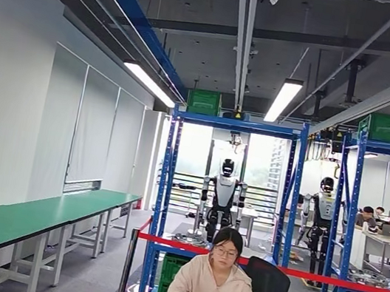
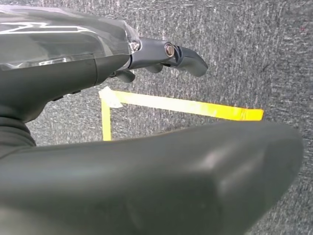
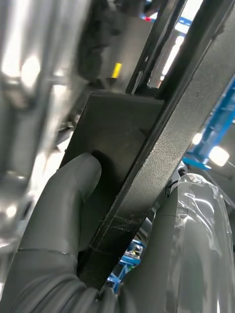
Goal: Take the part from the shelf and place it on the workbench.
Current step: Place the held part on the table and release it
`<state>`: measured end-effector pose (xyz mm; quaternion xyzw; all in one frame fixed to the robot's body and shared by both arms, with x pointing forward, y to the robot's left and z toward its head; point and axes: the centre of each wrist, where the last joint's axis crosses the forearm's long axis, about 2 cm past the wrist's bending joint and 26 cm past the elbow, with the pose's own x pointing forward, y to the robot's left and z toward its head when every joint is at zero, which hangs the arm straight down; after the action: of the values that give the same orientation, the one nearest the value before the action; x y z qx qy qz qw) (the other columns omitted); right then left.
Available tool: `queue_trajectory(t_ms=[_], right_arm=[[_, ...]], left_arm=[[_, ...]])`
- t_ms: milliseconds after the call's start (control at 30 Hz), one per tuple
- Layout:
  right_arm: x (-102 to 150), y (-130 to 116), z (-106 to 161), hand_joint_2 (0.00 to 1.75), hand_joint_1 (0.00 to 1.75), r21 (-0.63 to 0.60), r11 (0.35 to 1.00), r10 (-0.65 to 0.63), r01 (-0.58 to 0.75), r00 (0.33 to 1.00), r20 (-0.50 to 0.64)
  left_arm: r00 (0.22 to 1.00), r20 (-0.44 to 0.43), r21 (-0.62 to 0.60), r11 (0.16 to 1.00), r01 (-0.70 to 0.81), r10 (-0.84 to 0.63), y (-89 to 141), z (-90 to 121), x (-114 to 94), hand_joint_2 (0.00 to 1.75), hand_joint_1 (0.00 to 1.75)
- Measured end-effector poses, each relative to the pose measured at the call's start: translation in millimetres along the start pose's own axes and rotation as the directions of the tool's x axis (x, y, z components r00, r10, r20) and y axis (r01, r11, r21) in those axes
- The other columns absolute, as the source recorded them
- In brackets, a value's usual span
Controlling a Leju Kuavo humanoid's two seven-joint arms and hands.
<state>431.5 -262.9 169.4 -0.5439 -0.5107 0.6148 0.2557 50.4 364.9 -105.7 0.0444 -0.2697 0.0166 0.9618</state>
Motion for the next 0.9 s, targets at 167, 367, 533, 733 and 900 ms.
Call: queue_trajectory(t_ms=[167, 367, 533, 733, 900], right_arm=[[-3, 11, 6, 0.00, 0.00, 0.028, 0.999, -0.015, 0.015, 1.000, 0.010], [-3, 22, 15, 0.00, 0.00, 0.037, 0.999, -0.031, 0.030, 0.999, 0.044], [-4, 25, 18, 0.00, 0.00, 0.022, 0.997, -0.074, 0.073, 0.995, 0.073], [0, 21, 20, 0.00, 0.00, -0.018, 0.987, -0.156, 0.159, 0.981, 0.111], [14, 11, 28, 0.00, 0.00, -0.090, 0.836, -0.516, 0.541, 0.832, 0.205]], left_arm=[[1.000, 0.021, -0.004, 1.000, 0.014, -0.014, 2, -1, 2, 1.75, 0.00], [0.999, 0.030, -0.008, 1.000, 0.027, -0.026, 3, -1, 3, 0.44, 0.00], [0.999, 0.038, -0.005, 1.000, 0.025, -0.025, 4, -1, 3, 0.00, 0.00], [0.999, 0.040, 0.000, 1.000, 0.023, -0.022, 4, -1, 4, 0.00, 0.00], [0.999, 0.033, 0.001, 1.000, 0.017, -0.017, 4, -1, 2, 0.00, 0.00]])
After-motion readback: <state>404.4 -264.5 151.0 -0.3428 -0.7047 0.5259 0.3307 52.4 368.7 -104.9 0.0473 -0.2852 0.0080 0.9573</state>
